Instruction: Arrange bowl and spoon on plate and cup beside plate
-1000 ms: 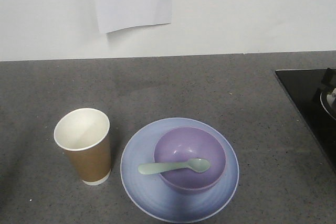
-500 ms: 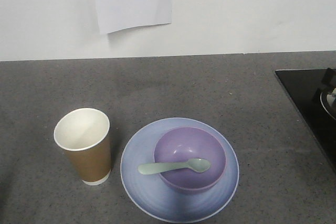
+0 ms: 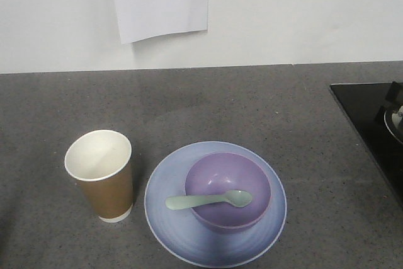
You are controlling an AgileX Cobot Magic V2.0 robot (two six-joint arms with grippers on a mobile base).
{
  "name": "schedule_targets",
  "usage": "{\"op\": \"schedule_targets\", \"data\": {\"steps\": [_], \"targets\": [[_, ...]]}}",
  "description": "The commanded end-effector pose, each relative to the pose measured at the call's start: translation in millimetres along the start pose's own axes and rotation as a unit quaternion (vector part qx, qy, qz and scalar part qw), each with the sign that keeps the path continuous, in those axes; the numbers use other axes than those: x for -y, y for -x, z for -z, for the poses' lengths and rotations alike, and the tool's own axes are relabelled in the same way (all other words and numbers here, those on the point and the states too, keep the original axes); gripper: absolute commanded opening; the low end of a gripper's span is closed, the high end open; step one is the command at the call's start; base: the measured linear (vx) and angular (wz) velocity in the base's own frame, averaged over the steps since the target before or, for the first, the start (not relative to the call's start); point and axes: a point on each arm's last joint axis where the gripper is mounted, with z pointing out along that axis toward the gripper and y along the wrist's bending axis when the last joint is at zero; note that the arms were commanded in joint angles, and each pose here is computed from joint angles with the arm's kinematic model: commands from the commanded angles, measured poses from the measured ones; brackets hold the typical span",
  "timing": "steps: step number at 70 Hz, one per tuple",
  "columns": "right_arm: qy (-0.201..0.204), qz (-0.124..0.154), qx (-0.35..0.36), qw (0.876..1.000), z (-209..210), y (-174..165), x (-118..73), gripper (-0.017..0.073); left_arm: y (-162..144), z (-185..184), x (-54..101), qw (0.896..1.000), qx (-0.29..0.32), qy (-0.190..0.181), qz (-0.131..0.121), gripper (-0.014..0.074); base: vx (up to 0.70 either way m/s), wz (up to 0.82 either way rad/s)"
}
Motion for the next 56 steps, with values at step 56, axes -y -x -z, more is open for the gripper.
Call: {"op": "schedule_targets", "data": {"steps": [56], "targets": [[0.000,-0.001,0.044,0.999,5.3,12.0,0.2,-0.0010,10.7,1.9,0.0,0.999,0.050,0.000,0.010,-0.0008,0.00,0.00]]}}
